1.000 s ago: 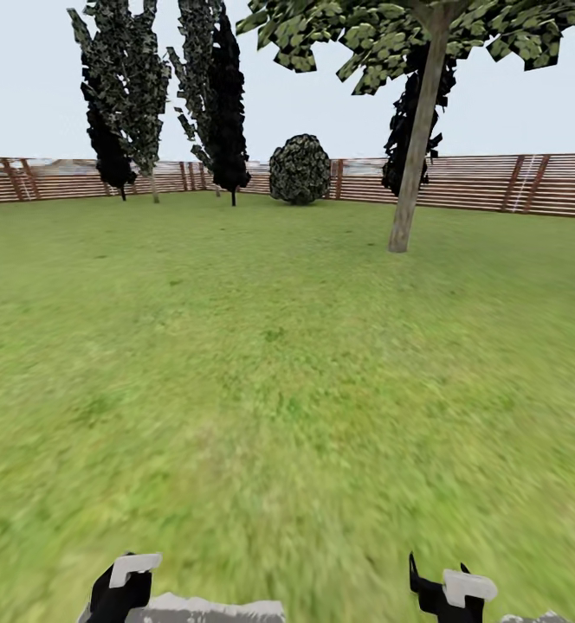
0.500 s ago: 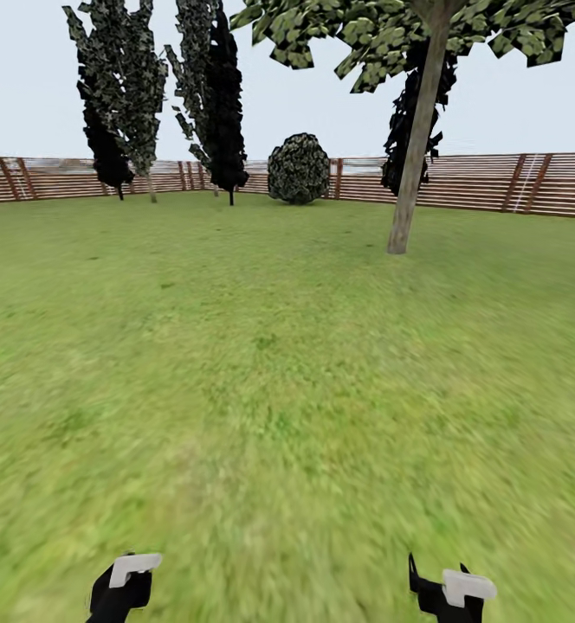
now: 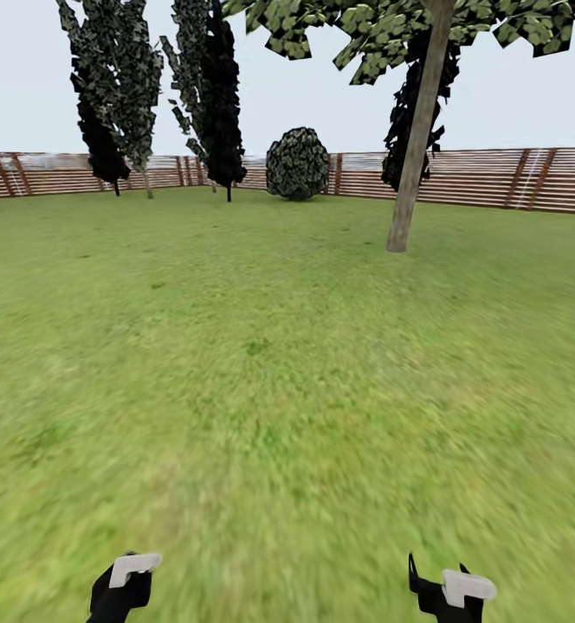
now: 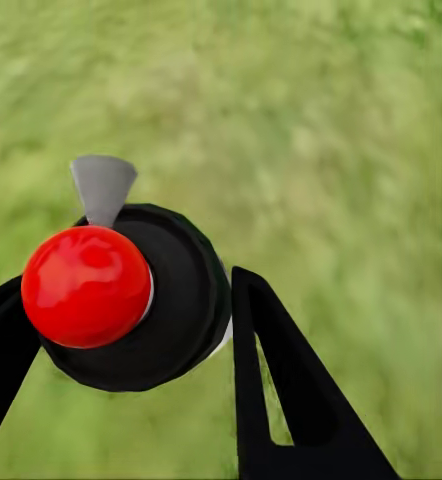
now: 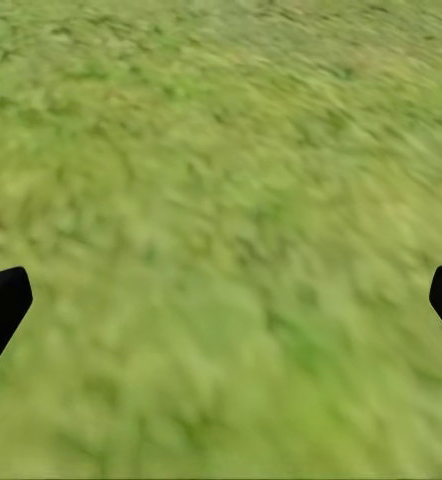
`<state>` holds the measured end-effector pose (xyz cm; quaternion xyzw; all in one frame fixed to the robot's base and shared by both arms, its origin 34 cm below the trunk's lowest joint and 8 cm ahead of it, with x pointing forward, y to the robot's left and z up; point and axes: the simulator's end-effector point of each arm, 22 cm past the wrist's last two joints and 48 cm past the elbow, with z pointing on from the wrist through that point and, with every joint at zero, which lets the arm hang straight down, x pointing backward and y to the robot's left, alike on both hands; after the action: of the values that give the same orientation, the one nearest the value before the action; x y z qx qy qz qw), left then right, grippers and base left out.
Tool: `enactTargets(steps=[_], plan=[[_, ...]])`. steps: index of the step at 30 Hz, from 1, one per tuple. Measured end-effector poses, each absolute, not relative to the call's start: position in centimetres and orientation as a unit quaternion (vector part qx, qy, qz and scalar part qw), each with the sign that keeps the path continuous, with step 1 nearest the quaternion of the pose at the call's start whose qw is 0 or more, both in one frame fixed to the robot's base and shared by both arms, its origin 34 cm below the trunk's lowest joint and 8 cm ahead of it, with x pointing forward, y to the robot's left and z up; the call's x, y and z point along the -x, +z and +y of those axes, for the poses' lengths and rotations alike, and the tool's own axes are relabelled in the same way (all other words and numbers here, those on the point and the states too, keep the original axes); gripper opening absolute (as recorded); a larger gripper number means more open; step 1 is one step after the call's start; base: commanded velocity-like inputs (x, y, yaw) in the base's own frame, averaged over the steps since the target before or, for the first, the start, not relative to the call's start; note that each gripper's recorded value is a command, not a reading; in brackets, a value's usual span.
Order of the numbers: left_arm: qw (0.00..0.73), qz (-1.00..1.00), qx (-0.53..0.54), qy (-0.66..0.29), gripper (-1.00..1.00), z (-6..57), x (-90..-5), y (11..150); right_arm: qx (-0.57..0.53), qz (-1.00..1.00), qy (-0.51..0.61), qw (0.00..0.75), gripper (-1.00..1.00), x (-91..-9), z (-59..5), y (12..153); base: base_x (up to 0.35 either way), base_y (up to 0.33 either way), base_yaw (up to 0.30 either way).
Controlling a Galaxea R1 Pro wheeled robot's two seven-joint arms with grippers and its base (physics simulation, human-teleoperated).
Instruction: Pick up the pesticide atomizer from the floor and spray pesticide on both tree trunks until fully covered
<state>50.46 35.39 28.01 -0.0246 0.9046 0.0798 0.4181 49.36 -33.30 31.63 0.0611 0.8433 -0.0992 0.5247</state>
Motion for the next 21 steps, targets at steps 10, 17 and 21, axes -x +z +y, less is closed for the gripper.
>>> enactTargets(steps=[10, 17, 21], plan=[[0.415, 0.906, 0.024, 0.08, -1.0, 35.39, -50.25, 27.71, -0.061, 0.845, -0.099, 0.521, 1.0, -49.18, -33.3, 31.33, 0.283, -0.144, 0.0], [0.415, 0.906, 0.024, 0.08, -1.0, 35.4, -50.24, 27.69, -0.061, 0.845, -0.099, 0.521, 1.0, -49.18, -33.3, 31.32, 0.283, -0.144, 0.0], [0.415, 0.906, 0.024, 0.08, -1.0, 35.39, -50.24, 27.69, -0.061, 0.845, -0.099, 0.521, 1.0, -49.16, -33.3, 31.3, 0.283, -0.144, 0.0]])
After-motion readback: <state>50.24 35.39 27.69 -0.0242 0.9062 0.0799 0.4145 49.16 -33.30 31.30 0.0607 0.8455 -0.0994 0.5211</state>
